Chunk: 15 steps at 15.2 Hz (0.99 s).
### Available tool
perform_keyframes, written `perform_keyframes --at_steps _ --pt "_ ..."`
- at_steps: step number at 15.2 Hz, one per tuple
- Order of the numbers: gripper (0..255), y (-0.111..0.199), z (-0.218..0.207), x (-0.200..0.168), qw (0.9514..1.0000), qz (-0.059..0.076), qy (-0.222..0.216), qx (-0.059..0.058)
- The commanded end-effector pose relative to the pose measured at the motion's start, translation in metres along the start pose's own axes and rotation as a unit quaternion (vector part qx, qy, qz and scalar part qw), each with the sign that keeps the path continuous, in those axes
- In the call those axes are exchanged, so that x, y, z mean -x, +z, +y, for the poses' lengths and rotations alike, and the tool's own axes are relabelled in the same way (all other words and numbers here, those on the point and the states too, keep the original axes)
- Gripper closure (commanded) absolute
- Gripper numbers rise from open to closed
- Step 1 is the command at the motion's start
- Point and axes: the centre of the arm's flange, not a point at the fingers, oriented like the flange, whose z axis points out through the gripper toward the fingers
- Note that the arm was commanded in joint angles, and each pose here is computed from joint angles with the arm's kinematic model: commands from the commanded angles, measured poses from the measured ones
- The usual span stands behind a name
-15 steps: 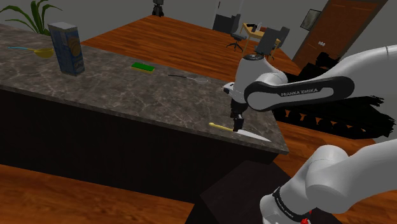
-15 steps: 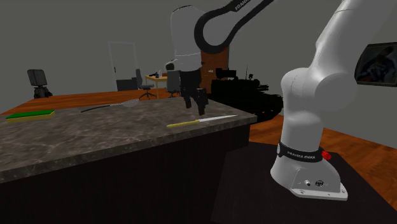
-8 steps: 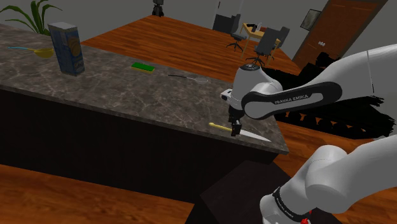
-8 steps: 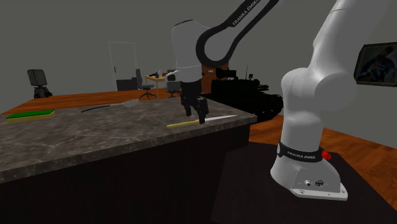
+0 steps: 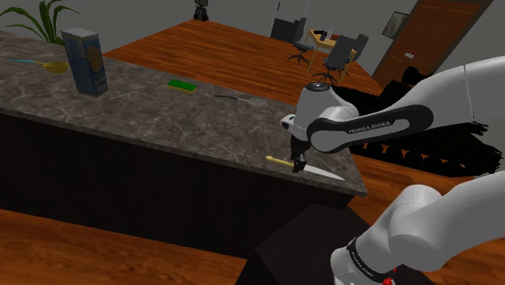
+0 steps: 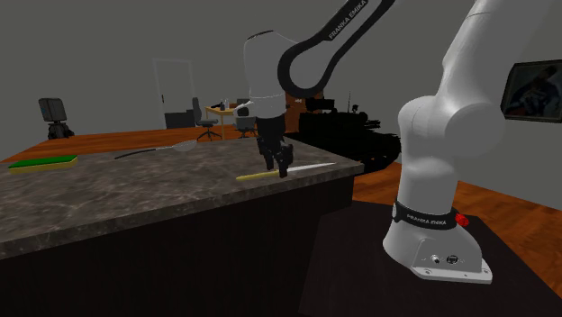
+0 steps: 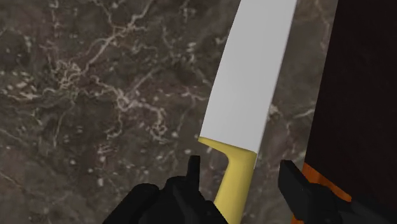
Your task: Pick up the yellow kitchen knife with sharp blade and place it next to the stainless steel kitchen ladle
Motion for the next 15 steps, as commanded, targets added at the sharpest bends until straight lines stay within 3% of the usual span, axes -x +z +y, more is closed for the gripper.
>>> perform_keyframes --at_steps 1,9,15 --pt "255 0.000 0.000 0.000 1.0000 0.000 0.000 0.000" --pt "255 0.000 0.000 0.000 1.0000 0.000 0.000 0.000" --pt "255 -0.031 0.002 0.005 1.0000 0.000 0.000 0.000"
